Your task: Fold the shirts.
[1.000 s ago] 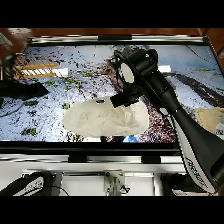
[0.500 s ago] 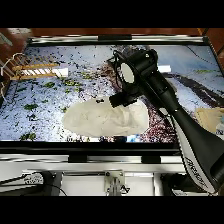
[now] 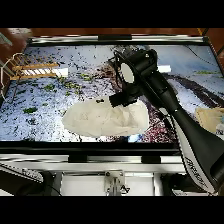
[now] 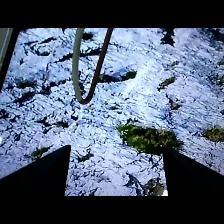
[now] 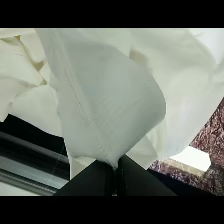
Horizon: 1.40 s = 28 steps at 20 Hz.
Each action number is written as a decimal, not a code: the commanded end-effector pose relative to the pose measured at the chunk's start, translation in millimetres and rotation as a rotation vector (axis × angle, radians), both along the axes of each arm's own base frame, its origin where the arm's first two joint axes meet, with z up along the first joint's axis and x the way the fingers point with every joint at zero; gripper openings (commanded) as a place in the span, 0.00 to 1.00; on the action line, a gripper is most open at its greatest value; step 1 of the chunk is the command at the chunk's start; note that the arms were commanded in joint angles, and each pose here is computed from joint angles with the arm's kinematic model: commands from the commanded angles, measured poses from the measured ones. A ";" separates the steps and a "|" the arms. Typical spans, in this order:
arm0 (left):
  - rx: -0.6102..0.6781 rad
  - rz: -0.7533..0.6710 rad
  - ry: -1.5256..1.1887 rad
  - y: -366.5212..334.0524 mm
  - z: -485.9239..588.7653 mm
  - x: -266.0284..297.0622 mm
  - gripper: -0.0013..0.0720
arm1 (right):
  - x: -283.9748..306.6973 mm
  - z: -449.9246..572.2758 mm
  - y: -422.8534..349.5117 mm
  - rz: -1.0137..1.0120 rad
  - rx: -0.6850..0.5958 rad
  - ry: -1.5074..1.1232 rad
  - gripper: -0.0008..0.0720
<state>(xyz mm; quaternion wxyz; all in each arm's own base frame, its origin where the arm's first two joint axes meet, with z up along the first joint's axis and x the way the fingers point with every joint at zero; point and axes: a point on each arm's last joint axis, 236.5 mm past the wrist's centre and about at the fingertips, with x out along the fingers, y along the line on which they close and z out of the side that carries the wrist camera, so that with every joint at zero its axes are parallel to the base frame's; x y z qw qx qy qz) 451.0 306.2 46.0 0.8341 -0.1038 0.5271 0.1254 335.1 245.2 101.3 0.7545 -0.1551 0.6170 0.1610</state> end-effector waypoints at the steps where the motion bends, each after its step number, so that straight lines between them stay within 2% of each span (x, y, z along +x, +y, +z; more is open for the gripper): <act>1: 0.017 -0.050 0.045 24.4 -26.2 -10.0 0.96 | 1.7 0.2 1.7 -0.042 0.014 -0.005 0.12; 2: 0.021 -0.054 0.051 30.6 -30.9 -13.1 0.91 | 1.6 0.1 1.7 -0.044 0.014 -0.005 0.12; 12: -0.002 -0.156 0.073 31.0 -91.1 2.7 0.91 | 4.6 0.8 2.6 -0.056 0.021 -0.017 0.12; 13: -0.001 -0.168 0.076 28.9 -96.3 5.9 0.88 | 4.4 0.8 2.6 -0.059 0.022 -0.016 0.12; 15: 0.008 -0.176 0.068 26.7 -102.6 13.6 0.85 | 4.2 0.7 2.8 -0.066 0.024 -0.014 0.12; 23: -0.007 -0.165 0.075 22.8 -125.4 22.0 0.82 | 4.7 0.8 1.9 -0.068 0.021 -0.017 0.12; 24: -0.003 -0.166 0.070 22.5 -126.1 24.4 0.80 | 4.6 0.8 2.0 -0.068 0.021 -0.016 0.12; 25: 0.003 -0.167 0.064 22.7 -125.9 26.8 0.71 | 4.7 0.8 1.9 -0.068 0.021 -0.017 0.12; 28: 0.013 -0.162 0.054 25.3 -125.0 29.0 0.67 | 4.7 0.8 1.9 -0.068 0.021 -0.017 0.12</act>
